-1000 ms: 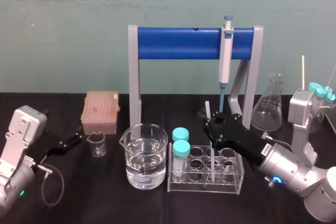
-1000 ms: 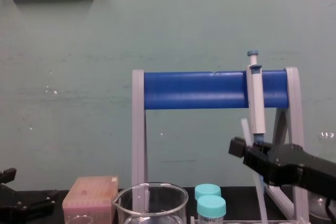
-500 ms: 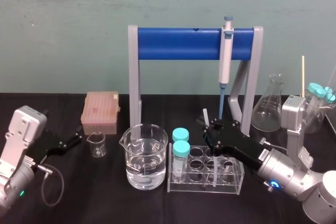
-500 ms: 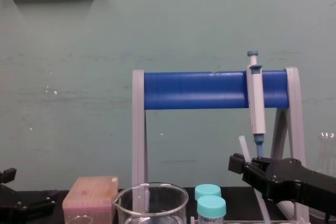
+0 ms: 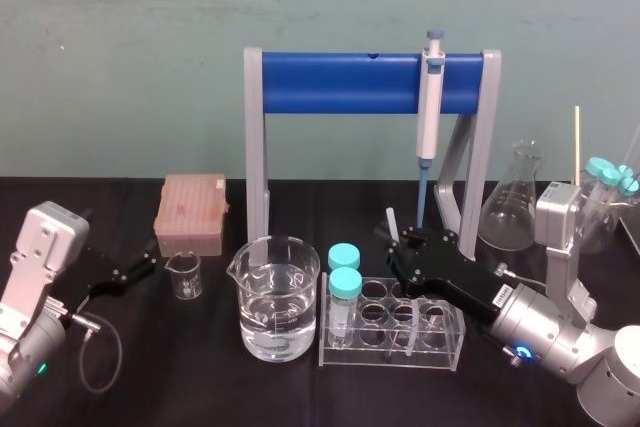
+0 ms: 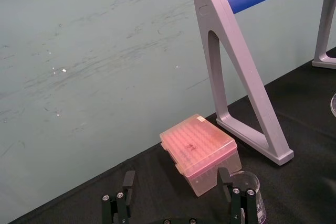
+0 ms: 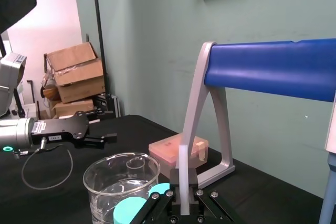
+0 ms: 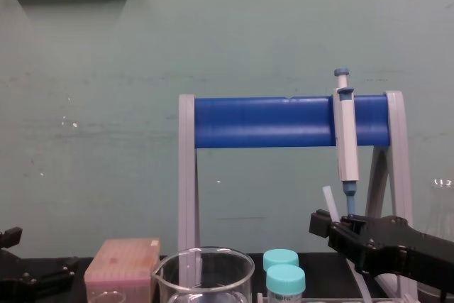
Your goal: Pick up the stirring rod with one hand, then place it down.
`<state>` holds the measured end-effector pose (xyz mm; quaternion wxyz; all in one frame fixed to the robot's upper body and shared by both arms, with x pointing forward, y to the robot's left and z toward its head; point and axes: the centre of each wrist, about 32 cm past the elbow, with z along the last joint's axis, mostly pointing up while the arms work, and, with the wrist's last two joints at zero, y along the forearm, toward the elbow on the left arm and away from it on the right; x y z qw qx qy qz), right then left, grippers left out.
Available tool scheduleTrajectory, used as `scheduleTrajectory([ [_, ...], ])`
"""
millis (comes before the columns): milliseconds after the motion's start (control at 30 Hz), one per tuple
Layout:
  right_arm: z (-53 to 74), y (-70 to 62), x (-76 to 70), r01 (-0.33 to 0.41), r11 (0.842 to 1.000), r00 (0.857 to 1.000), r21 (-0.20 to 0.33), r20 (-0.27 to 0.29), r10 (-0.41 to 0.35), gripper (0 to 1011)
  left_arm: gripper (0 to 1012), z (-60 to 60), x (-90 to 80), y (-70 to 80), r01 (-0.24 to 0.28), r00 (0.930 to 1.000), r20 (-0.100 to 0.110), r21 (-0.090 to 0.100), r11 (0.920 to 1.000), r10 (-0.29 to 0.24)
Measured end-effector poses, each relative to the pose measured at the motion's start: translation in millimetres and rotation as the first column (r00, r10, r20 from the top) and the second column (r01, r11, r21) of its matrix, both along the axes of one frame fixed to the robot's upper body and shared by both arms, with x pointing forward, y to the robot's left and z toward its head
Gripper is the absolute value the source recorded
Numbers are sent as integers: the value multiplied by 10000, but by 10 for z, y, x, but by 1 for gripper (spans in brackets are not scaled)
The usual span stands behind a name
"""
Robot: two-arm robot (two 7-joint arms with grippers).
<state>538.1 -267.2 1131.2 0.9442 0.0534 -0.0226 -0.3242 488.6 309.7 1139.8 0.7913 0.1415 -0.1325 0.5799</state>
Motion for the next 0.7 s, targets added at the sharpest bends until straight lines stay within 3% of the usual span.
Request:
scheduleTrajectory([
  [200, -1, -2, -1, -2, 10000, 10000, 0, -13, 2, 201, 1000, 0, 0, 0, 0, 10000, 0, 0, 10000, 0],
  [700, 3, -2, 0, -14, 10000, 10000, 18, -6, 14, 685, 1000, 0, 0, 0, 0, 10000, 0, 0, 10000, 0],
])
